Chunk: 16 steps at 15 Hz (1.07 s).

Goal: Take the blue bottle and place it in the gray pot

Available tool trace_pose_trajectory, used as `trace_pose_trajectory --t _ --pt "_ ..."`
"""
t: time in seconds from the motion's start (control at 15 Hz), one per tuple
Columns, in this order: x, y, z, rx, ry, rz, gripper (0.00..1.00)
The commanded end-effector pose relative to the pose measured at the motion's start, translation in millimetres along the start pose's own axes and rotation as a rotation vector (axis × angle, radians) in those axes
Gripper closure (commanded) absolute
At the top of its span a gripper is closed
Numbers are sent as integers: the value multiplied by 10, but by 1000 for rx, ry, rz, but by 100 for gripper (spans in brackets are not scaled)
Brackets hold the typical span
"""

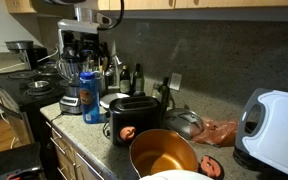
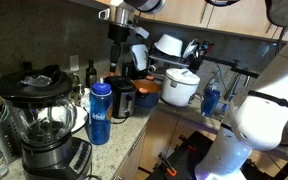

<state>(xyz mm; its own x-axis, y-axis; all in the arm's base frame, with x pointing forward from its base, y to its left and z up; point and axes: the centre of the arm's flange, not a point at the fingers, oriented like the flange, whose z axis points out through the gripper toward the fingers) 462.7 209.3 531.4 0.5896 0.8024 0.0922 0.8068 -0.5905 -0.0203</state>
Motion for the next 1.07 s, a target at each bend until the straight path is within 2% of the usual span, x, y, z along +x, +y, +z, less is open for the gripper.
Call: trace_pose_trajectory --t 0.0,0.47,1.0 --pt "130 -222 185 55 12 -88 0" --pt "266 -556 530 81 -31 -159 0" --pt "335 -503 609 39 -12 -160 0"
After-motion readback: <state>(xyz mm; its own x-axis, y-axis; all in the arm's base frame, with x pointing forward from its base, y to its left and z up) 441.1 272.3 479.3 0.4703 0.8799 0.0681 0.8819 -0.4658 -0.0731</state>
